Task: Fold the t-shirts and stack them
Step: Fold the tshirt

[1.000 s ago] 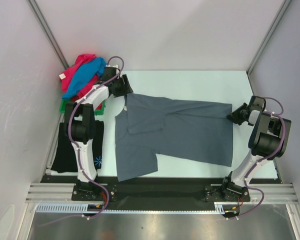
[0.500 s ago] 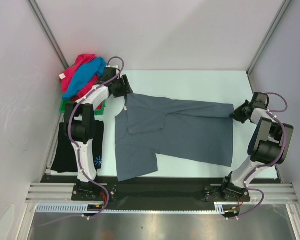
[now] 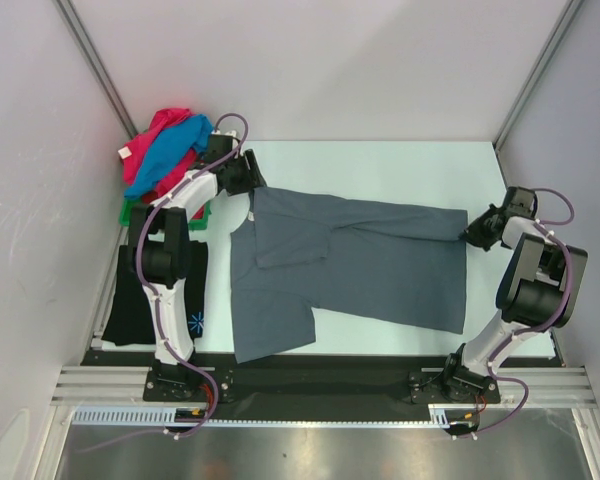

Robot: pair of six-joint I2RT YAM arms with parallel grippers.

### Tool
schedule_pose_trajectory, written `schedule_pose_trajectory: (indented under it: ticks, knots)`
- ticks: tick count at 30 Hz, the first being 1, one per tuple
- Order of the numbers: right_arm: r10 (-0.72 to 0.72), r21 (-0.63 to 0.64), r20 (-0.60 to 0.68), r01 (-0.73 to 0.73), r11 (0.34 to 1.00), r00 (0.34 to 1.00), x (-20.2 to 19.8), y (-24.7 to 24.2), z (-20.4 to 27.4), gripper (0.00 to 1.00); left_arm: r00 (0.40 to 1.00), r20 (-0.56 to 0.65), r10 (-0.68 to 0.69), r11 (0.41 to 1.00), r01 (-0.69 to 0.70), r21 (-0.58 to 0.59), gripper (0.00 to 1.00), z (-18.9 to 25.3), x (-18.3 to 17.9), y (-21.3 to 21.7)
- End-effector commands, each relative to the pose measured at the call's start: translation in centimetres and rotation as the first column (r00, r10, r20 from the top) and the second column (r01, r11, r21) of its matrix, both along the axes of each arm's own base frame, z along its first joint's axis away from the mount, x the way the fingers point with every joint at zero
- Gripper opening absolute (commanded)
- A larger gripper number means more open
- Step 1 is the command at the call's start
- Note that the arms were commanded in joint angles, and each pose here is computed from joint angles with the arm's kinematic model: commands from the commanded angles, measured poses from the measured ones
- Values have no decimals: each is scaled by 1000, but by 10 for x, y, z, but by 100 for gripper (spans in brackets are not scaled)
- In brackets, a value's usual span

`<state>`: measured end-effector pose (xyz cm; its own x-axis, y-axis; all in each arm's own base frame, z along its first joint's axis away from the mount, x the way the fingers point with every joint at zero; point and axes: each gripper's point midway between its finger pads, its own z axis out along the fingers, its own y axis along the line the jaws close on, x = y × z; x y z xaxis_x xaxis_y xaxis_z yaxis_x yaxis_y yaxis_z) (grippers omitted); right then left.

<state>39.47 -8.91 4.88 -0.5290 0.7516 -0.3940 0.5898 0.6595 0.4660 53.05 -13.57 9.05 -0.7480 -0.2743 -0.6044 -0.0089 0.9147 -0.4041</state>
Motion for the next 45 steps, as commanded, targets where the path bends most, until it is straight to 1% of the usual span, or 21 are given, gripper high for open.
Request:
schedule_pose_trajectory:
  ticks: [1,4,6,7,9,10,12,13,15,16,17,19,25,33,35,38,39,40,42,44,45]
  knots:
    - [-5,-38,-8,5,999,1000,4,-11,-2,3,995,99,-15,1000,16,-9,66,45,7,2]
    - [5,-37,-30,-6,999,1000,1,-11,-10,7,995,100,-18,1000,17,4,71,46,10,7]
    - [-3,-71,-52,0,998,999,-2,-18,-11,9,996,91,-23,999,21,28,75,43,11,13]
    - [-2,-80,-53,-2,997,999,-3,-19,-8,15,995,102,-23,999,20,35,77,48,16,15]
    - [-8,-105,-52,2,995,999,-3,-23,-3,26,996,75,-44,998,40,50,80,38,17,18]
    - [-2,-128,-36,-3,992,999,-1,-25,5,38,995,77,-59,997,56,47,81,40,21,16]
    - [1,-159,-17,-4,987,1000,3,-29,12,49,994,75,-80,996,75,57,81,37,25,15]
    - [13,-175,1,-12,985,1000,10,-32,17,57,995,60,-80,995,76,62,81,29,30,15]
    - [37,-189,26,-31,982,999,21,-34,24,64,996,51,-69,995,66,69,81,23,34,17]
    - [48,-202,54,-36,979,997,30,-37,27,71,997,43,-64,996,61,72,82,16,38,17]
    - [70,-219,86,-50,975,994,43,-41,38,72,998,37,-59,996,56,71,82,12,39,16]
    - [86,-208,70,-70,976,994,54,-43,30,74,999,15,-49,997,48,63,82,0,42,15]
    - [153,-208,114,-127,970,982,85,-37,27,76,1000,-22,-1,999,3,55,80,-21,49,17]
    - [200,-182,64,-185,966,978,86,-29,-6,74,998,-61,4,999,-3,32,75,-38,49,14]
    - [201,-176,50,-190,966,978,86,-28,-12,71,998,-69,-13,1000,14,2,69,-39,48,7]
    - [202,-193,33,-192,962,979,85,-29,-17,70,996,-87,-27,999,25,-27,61,-43,45,2]
    - [203,-193,26,-194,962,979,85,-28,-20,68,996,-88,-32,999,30,-33,56,-43,45,0]
    - [204,-187,26,-196,963,979,85,-27,-21,66,996,-87,-32,999,29,-36,47,-43,45,1]
    - [207,-182,28,-198,963,978,86,-27,-22,63,996,-86,-36,999,33,-43,42,-42,45,-1]
    - [207,-180,31,-198,964,978,87,-26,-23,60,996,-81,-41,998,37,-49,32,-41,46,-1]
    - [205,-180,35,-195,964,978,89,-26,-25,56,996,-77,-36,998,32,-46,28,-41,47,1]
